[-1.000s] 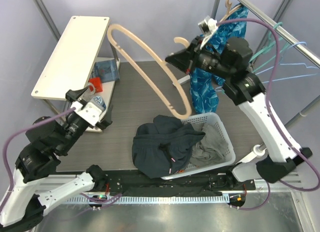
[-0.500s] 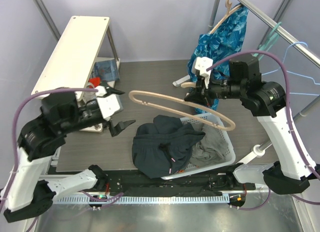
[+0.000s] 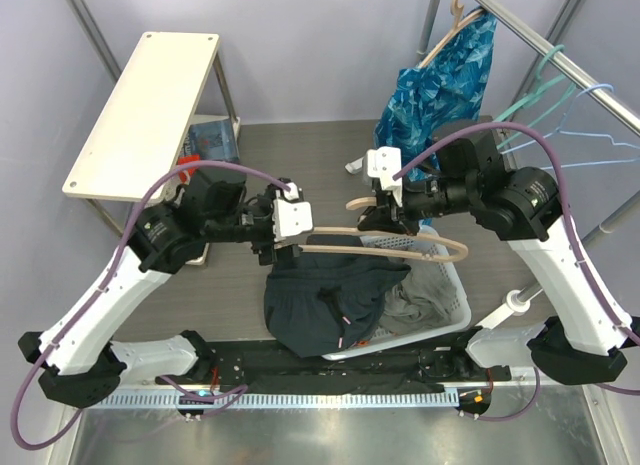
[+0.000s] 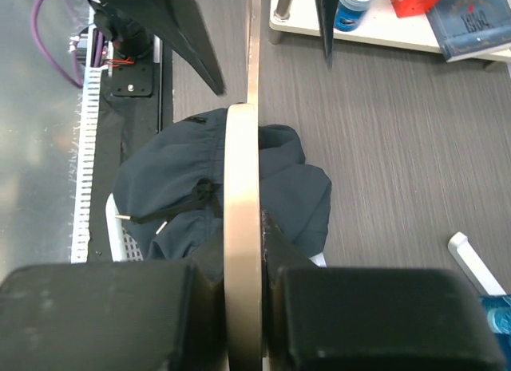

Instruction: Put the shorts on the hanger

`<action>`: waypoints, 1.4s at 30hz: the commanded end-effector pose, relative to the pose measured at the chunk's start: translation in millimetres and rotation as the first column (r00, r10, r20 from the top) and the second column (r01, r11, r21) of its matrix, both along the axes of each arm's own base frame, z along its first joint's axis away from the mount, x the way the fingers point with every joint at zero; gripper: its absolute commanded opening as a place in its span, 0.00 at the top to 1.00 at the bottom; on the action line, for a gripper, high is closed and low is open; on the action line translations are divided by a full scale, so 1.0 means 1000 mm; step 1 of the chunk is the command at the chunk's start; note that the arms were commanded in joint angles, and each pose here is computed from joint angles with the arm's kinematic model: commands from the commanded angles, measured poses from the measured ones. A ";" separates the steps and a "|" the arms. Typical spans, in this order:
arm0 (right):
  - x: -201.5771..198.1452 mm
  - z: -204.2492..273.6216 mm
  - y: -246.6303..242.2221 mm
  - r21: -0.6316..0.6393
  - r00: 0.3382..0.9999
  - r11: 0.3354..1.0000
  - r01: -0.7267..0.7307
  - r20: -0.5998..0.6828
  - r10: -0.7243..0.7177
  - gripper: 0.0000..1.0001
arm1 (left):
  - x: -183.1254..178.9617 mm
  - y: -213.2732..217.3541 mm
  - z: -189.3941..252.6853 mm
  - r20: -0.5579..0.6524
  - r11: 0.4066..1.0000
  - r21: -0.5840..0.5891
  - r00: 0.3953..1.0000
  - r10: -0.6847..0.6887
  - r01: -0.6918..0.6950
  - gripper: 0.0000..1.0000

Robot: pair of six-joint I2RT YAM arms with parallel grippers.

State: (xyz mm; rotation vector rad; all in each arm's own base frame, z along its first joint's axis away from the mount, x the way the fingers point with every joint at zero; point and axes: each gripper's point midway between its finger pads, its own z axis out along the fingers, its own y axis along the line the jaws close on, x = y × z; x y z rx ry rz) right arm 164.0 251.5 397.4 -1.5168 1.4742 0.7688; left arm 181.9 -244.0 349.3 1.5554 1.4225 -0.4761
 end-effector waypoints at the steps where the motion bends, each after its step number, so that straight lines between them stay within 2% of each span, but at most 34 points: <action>1: 0.000 0.020 0.006 0.046 0.997 0.999 -0.017 0.071 0.013 0.99 | -0.002 -0.010 -0.010 0.024 0.999 0.007 0.999 -0.036 0.036 0.38; 3: 0.001 0.019 0.007 0.052 0.997 0.999 -0.015 0.073 0.011 0.99 | -0.004 -0.011 -0.013 0.013 0.999 0.003 0.999 -0.035 0.035 0.58; 4: 0.001 0.018 0.007 0.058 0.997 0.998 -0.013 0.077 0.008 0.99 | -0.005 -0.010 -0.017 -0.017 1.000 -0.006 1.000 -0.015 0.015 0.84; 5: -0.001 0.018 0.006 0.068 0.997 0.998 -0.010 0.077 0.005 0.99 | -0.004 -0.009 -0.019 -0.024 1.000 -0.010 1.000 0.004 -0.005 0.94; 6: 0.000 0.017 0.006 0.077 0.997 0.997 -0.001 0.074 -0.005 0.93 | -0.003 -0.008 -0.018 -0.034 0.999 -0.024 0.999 0.028 -0.029 1.00; 7: -0.002 0.017 0.005 0.095 0.997 0.996 0.002 0.083 -0.010 0.65 | -0.002 -0.009 -0.018 -0.055 0.998 -0.043 0.997 0.051 -0.053 1.00; 9: -0.003 0.014 0.002 0.102 0.997 0.994 0.027 0.069 -0.034 0.35 | -0.007 -0.004 -0.020 -0.066 0.996 -0.063 0.996 0.058 -0.062 1.00; 10: -0.006 0.009 -0.002 0.102 0.997 0.994 0.038 0.061 -0.044 0.20 | -0.008 -0.001 -0.009 -0.044 0.991 -0.115 0.997 0.069 -0.073 1.00; 12: -0.008 0.003 -0.006 0.093 0.997 0.995 0.048 0.060 -0.053 0.12 | -0.014 0.002 -0.013 -0.045 0.989 -0.140 0.998 0.050 -0.056 1.00; 14: -0.012 -0.005 -0.008 0.091 0.997 0.995 0.042 0.061 -0.047 0.10 | -0.023 0.001 -0.010 -0.048 0.984 -0.175 0.999 0.016 -0.025 1.00; 17: -0.010 -0.009 -0.004 0.111 0.997 0.993 0.030 0.068 -0.038 0.12 | -0.034 -0.004 -0.015 -0.109 0.983 -0.184 0.993 -0.038 0.018 1.00; 20: -0.004 -0.007 0.005 0.137 0.997 0.990 0.024 0.069 -0.034 0.20 | -0.041 -0.009 -0.013 -0.135 0.977 -0.208 0.988 -0.077 0.048 1.00; 23: 0.001 -0.006 0.011 0.154 0.997 0.988 0.017 0.071 -0.028 0.34 | -0.043 -0.013 -0.013 -0.155 0.973 -0.221 0.983 -0.096 0.060 1.00; 29: 0.002 -0.009 0.018 0.144 0.998 0.989 -0.013 0.061 0.004 0.78 | -0.034 -0.014 -0.012 -0.224 0.967 -0.254 0.974 -0.044 -0.015 1.00; 30: 0.001 -0.013 0.016 0.129 0.998 0.992 -0.016 0.061 0.009 0.99 | -0.033 -0.015 -0.011 -0.252 0.963 -0.266 0.967 -0.030 -0.040 0.98; 32: 0.001 -0.014 0.013 0.123 0.998 0.992 -0.006 0.067 -0.002 0.99 | -0.020 -0.008 -0.014 -0.285 0.956 -0.261 0.957 0.059 -0.137 0.79; 33: -0.002 -0.017 0.010 0.107 0.998 0.994 -0.007 0.064 0.000 0.99 | -0.016 -0.004 -0.015 -0.301 0.950 -0.255 0.949 0.099 -0.180 0.47; 34: -0.003 -0.015 0.006 0.104 0.996 0.995 -0.004 0.086 -0.004 0.99 | -0.012 0.004 -0.020 -0.331 0.942 -0.240 0.932 0.148 -0.234 0.37; 36: -0.004 -0.020 -0.005 0.060 0.995 0.998 0.024 0.091 -0.029 0.99 | 0.002 0.023 -0.031 -0.358 0.922 -0.198 0.900 0.249 -0.334 0.25; 38: -0.006 -0.019 -0.016 0.030 0.991 0.999 0.044 0.123 -0.047 0.99 | 0.014 0.045 -0.053 -0.399 0.891 -0.144 0.849 0.346 -0.431 0.22; 42: -0.012 -0.037 -0.034 -0.074 0.994 0.994 0.076 0.086 -0.070 0.99 | 0.026 0.071 -0.088 -0.511 0.839 -0.047 0.735 0.446 -0.542 0.21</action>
